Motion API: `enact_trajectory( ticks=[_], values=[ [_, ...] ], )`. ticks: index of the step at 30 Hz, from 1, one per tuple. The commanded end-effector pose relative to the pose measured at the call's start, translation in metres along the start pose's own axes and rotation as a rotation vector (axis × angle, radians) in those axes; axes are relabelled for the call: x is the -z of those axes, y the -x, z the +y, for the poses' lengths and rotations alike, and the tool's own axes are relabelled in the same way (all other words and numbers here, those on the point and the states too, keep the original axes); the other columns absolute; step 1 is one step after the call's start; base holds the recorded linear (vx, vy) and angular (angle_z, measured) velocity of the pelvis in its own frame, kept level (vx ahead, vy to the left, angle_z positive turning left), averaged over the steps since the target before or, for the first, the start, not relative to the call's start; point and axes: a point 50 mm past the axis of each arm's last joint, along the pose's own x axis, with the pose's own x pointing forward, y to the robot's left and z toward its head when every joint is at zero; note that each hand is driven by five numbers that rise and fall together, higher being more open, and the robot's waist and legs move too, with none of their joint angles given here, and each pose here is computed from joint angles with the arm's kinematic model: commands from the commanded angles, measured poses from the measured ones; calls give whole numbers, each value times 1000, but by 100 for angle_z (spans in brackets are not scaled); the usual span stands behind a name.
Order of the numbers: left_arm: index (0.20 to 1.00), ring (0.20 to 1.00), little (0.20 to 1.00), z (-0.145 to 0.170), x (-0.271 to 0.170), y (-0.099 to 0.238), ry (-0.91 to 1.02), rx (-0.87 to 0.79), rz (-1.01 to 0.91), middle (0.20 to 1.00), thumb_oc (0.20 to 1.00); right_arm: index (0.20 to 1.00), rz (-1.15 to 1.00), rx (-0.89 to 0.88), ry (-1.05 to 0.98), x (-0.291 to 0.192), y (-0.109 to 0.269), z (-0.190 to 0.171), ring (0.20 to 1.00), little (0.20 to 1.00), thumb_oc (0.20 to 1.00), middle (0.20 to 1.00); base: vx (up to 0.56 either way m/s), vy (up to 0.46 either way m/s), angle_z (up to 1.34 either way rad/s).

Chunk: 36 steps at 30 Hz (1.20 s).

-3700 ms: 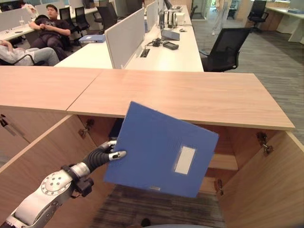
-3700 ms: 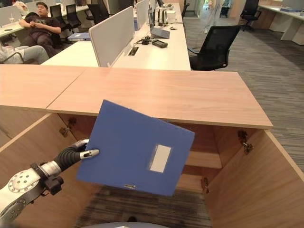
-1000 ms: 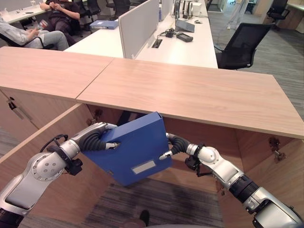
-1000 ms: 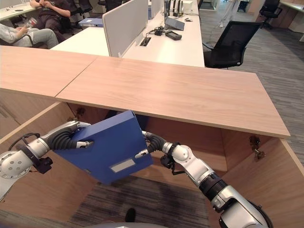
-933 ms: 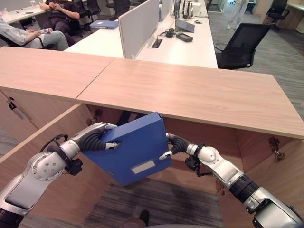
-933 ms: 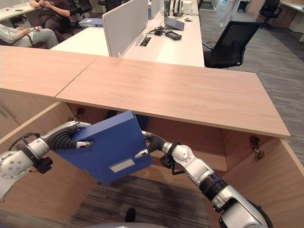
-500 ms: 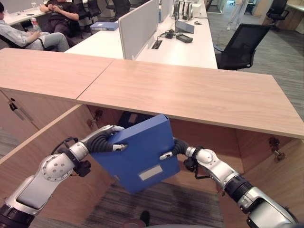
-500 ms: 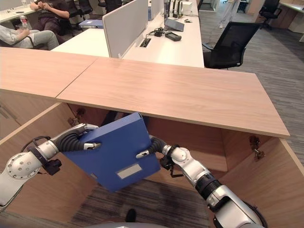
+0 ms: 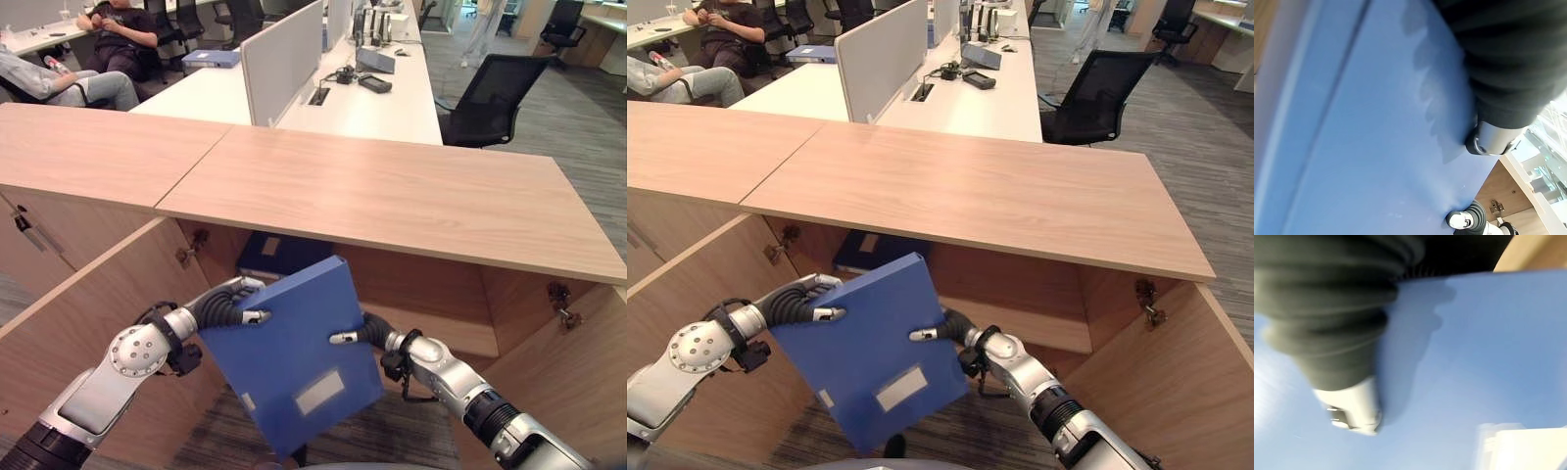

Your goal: Put the empty folder in the office cabinet

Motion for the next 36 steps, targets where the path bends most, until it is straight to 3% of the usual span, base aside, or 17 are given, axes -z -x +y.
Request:
enact_trajectory(
  ticks=[1,2,6,7,8,9,10,12,13,14,16,18,25,36],
  values=[
    [200,200,200,7,-102,-22,198,-84,-644,200,200,200,-198,-289,-336,-39,-49,82,200,200,200,200,0,0,0],
    [200,200,200,4,-96,-25,242,-72,-620,200,200,200,-173,-189,-425,-28,-54,76,200,200,200,200,0,0,0],
    [200,200,200,-4,-81,-25,385,-48,-565,200,200,200,-165,-76,-577,-13,-49,59,200,200,200,200,0,0,0],
    [445,445,445,-18,-61,-28,540,-10,-491,445,445,200,-146,2,-683,3,-43,48,200,200,200,200,0,0,0],
    [529,529,529,-18,-61,-29,541,-9,-491,529,529,200,-145,2,-683,3,-42,48,200,200,200,200,0,0,0],
    [1000,1000,1000,-26,-48,-32,637,6,-437,1000,1000,200,-110,45,-725,18,-39,45,200,200,200,200,3,-7,-4],
    [1000,1000,1000,-34,-38,-35,724,31,-392,1000,1000,200,-73,78,-739,30,-34,42,200,200,200,200,0,0,0],
    [1000,1000,1000,-35,-37,-35,724,32,-392,1000,1000,200,-72,79,-739,30,-33,42,200,200,200,200,-1,-2,2],
    [1000,1000,1000,-60,3,-36,954,42,-216,1000,1000,200,19,187,-807,67,-10,30,200,200,200,200,0,0,0],
    [1000,1000,1000,-60,3,-36,954,42,-217,1000,1000,200,20,188,-807,67,-10,30,200,200,200,200,0,0,0],
    [1000,1000,1000,-93,69,-20,1200,-155,70,1000,1000,200,111,358,-937,116,16,31,200,200,200,200,-24,2,-9],
    [1000,1000,1000,-118,94,-13,1291,-200,209,1000,1000,200,110,394,-983,123,23,31,200,200,200,200,-14,-10,-15],
    [1000,1000,1000,-168,133,-1,1456,-348,486,1000,1000,200,78,450,-1060,125,25,25,200,200,200,200,-9,-28,2],
    [1000,1000,1000,-203,152,7,1570,-460,697,1000,1000,200,109,543,-1088,133,29,20,200,200,200,200,-11,-60,3]
  ],
)
